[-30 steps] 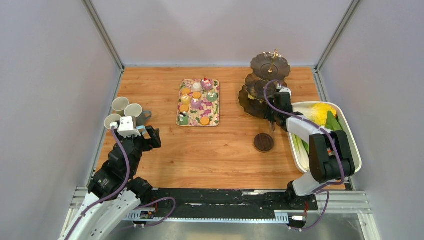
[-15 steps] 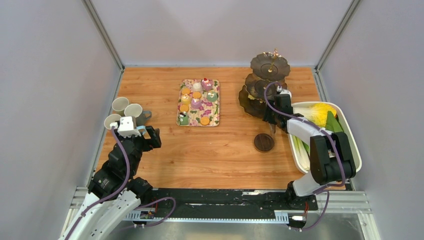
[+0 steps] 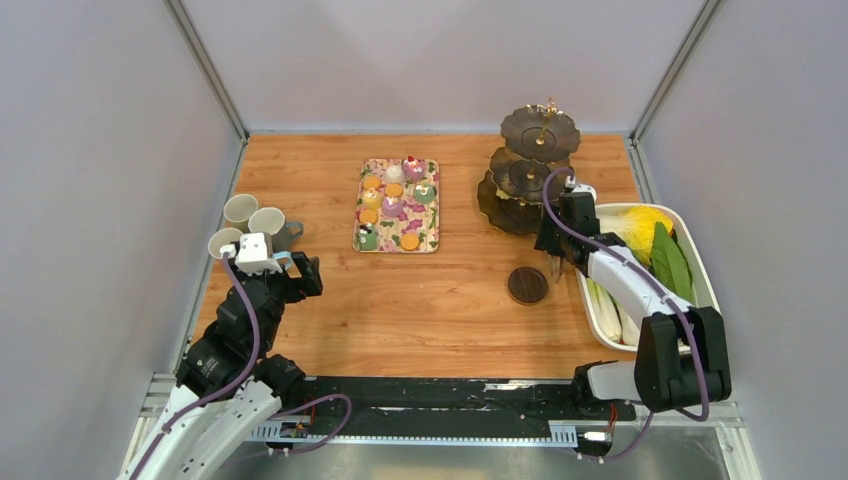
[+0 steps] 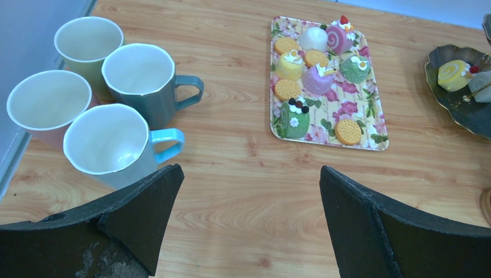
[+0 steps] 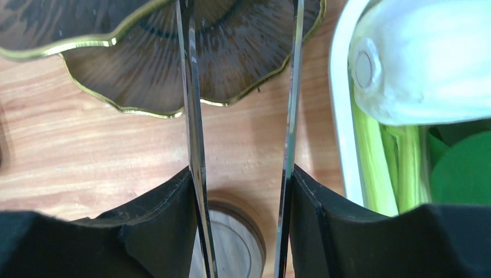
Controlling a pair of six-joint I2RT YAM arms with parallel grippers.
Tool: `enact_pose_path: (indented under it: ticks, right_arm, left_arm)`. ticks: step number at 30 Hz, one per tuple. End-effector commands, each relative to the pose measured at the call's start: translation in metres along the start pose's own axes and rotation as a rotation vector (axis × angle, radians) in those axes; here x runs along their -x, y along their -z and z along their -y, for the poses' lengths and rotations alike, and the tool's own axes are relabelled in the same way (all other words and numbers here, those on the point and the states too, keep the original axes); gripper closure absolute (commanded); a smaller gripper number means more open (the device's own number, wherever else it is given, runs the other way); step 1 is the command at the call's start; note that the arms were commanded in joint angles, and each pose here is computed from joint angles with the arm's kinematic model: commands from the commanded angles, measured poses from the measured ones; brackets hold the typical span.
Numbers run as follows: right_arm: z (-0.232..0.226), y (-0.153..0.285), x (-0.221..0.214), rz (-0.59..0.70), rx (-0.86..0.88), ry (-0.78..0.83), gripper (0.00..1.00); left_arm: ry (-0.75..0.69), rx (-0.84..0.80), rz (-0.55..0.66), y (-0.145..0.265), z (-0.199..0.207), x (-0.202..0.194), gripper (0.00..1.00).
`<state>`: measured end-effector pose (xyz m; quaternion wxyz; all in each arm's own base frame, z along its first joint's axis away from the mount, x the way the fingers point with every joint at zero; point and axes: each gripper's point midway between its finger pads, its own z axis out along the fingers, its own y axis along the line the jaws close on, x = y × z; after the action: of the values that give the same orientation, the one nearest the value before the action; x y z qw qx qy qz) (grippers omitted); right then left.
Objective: Serve the afternoon tea
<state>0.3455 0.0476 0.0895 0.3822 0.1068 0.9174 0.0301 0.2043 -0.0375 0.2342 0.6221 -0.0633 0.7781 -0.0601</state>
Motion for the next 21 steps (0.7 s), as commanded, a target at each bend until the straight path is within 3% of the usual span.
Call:
enact_pose_path:
  ticks: [1, 11, 21]
  right_arm:
    - [0.007, 0.022, -0.009, -0.050, -0.014, 0.007, 0.45]
    - [-0.020, 0.063, -0.025, -0.107, 0.084, 0.001, 0.49]
    - [-0.106, 0.100, -0.034, -0.105, 0.271, 0.116, 0.52]
  left_arm:
    - [-0.006, -0.015, 0.016, -0.001, 0.003, 0.003, 0.00]
    - [-0.009, -0.021, 0.013, -0.002, 0.004, 0.002, 0.00]
    - [-0.010, -0.021, 0.009, -0.002, 0.005, 0.001, 0.00]
